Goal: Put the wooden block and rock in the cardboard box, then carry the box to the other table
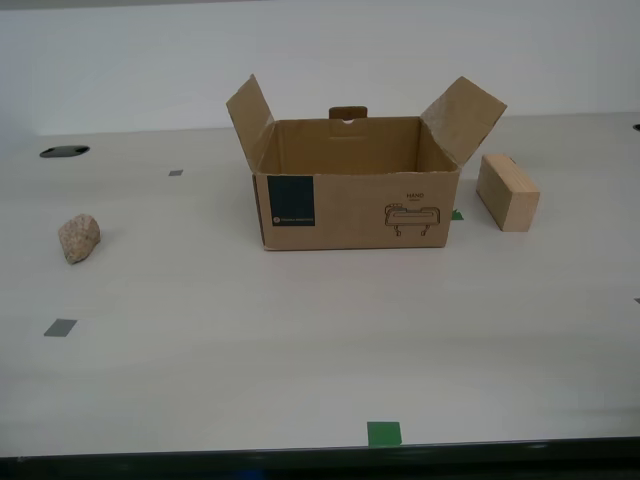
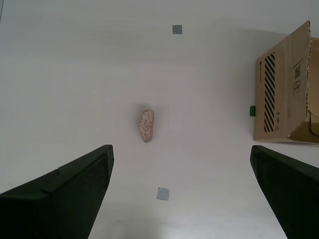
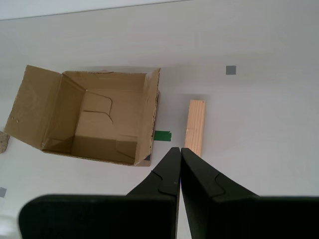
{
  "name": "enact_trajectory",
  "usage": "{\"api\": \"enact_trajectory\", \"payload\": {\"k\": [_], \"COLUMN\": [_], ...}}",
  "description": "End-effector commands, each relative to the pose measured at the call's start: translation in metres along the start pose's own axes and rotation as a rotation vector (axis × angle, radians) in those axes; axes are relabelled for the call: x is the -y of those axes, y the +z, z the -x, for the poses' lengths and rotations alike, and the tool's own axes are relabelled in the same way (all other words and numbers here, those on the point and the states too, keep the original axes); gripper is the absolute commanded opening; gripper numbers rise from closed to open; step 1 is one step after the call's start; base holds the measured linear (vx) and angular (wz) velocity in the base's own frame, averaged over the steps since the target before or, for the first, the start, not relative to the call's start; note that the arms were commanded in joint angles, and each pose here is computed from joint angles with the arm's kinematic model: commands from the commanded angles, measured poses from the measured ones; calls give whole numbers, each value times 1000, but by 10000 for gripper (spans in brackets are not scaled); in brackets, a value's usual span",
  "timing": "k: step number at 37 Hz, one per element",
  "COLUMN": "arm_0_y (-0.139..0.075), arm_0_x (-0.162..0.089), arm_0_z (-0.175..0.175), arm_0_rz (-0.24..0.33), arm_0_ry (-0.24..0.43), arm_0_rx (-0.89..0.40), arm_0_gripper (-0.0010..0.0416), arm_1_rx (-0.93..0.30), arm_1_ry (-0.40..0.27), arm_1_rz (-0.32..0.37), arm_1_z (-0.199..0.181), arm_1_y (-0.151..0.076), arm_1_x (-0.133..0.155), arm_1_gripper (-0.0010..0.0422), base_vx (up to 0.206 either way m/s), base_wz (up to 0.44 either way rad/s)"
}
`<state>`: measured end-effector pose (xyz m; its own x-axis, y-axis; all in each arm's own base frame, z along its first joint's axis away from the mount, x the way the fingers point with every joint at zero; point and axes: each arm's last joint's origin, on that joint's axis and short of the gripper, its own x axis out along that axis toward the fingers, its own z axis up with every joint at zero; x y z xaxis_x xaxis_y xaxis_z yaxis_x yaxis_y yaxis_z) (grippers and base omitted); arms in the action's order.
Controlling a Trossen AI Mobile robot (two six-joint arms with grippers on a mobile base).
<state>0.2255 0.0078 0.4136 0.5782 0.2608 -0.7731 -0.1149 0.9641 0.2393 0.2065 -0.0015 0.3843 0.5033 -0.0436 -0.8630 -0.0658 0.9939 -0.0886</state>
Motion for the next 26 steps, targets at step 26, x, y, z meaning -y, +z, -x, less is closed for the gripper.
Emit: {"api": "enact_trajectory", "payload": {"k": [26], "arm_0_y": [-3], "arm_0_x": [0], "arm_0_z": [0], "arm_0_rz": [-9], "arm_0_ry": [-4], "arm_0_rx": [-26], "arm_0_gripper": [2], "arm_1_rx": [5], "arm_1_ry": [-2], "arm_1_rz": [2], "arm_1_z": [0], "arm_1_y": [0], "arm_1_x": [0], "arm_1_gripper": [375], "base_vx": [0], "base_wz": [0]}}
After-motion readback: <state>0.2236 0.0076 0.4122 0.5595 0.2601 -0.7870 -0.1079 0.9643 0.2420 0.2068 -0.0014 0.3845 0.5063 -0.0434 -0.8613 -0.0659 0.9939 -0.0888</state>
